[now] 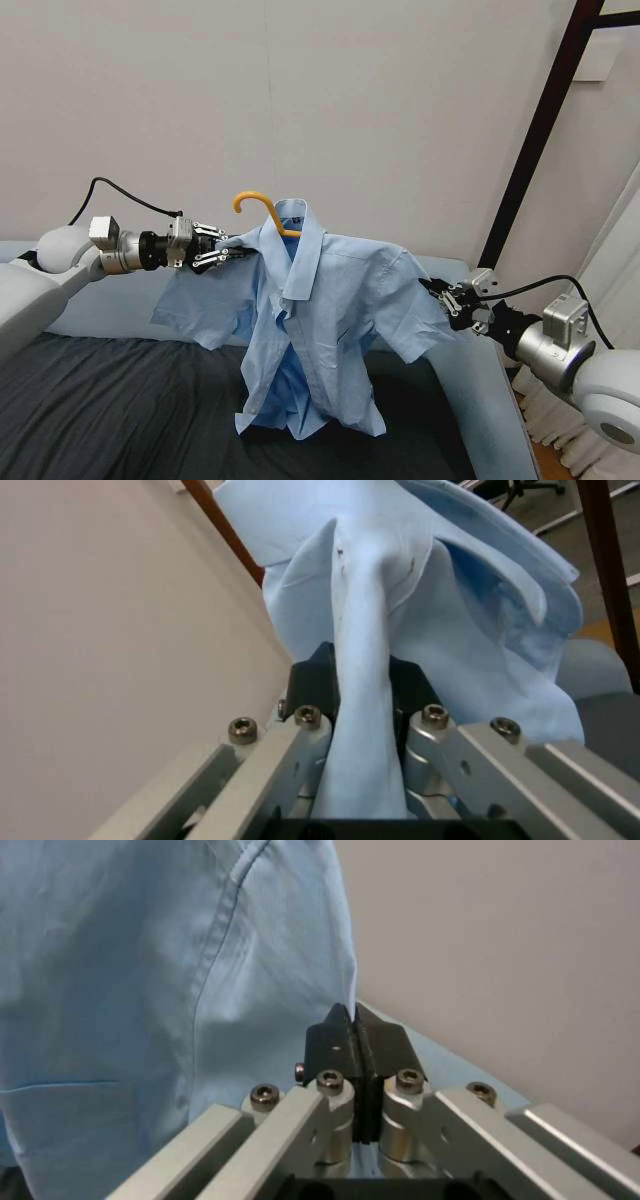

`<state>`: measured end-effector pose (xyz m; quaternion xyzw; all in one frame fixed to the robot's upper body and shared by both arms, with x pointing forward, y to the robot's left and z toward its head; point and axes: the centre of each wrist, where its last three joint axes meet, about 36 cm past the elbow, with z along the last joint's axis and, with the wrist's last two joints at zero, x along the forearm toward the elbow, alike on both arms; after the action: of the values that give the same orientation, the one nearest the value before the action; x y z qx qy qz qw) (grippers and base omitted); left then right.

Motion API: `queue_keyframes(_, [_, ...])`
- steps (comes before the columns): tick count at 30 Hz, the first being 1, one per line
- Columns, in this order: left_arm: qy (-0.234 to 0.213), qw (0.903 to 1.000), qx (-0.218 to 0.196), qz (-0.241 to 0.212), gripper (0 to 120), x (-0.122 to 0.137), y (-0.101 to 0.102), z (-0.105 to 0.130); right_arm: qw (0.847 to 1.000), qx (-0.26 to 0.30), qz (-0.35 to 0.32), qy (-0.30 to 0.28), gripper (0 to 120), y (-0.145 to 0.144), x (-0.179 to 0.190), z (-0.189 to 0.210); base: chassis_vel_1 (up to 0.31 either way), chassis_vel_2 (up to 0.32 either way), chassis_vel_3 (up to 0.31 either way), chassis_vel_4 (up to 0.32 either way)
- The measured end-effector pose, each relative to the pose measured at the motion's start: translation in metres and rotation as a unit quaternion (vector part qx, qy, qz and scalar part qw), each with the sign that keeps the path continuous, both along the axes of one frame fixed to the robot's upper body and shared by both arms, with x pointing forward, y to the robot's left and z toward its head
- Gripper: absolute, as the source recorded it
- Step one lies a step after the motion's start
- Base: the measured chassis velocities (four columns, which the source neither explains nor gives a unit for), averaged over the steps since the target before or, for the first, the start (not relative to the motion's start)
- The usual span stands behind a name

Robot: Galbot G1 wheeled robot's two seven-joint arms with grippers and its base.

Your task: Pick up the clothes from the sofa and hang them on the clothes hanger.

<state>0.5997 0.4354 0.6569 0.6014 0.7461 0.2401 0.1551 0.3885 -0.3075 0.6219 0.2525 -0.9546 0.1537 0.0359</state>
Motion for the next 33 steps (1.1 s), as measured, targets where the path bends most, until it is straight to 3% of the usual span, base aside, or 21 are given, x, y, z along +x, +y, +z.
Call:
queue_keyframes(12, [0.004,1.0000,0.001,0.001,8,-0.002,0.001,-0.004,1.000,-0.006,0.014,-0.004,0,0.001,-0.002,0.003,0.000,0.000,0.000,0.000])
queue_keyframes(25, [0.003,0.9999,0.006,0.008,8,0.009,0.007,-0.007,0.999,-0.010,0.032,-0.034,43,-0.013,0.001,0.036,0.000,0.000,0.000,0.000])
queue_keyframes(33, [0.001,0.9999,0.008,-0.014,8,0.016,-0.012,-0.006,0.995,0.011,0.094,-0.034,75,-0.002,-0.011,0.058,0.000,0.000,0.000,0.000])
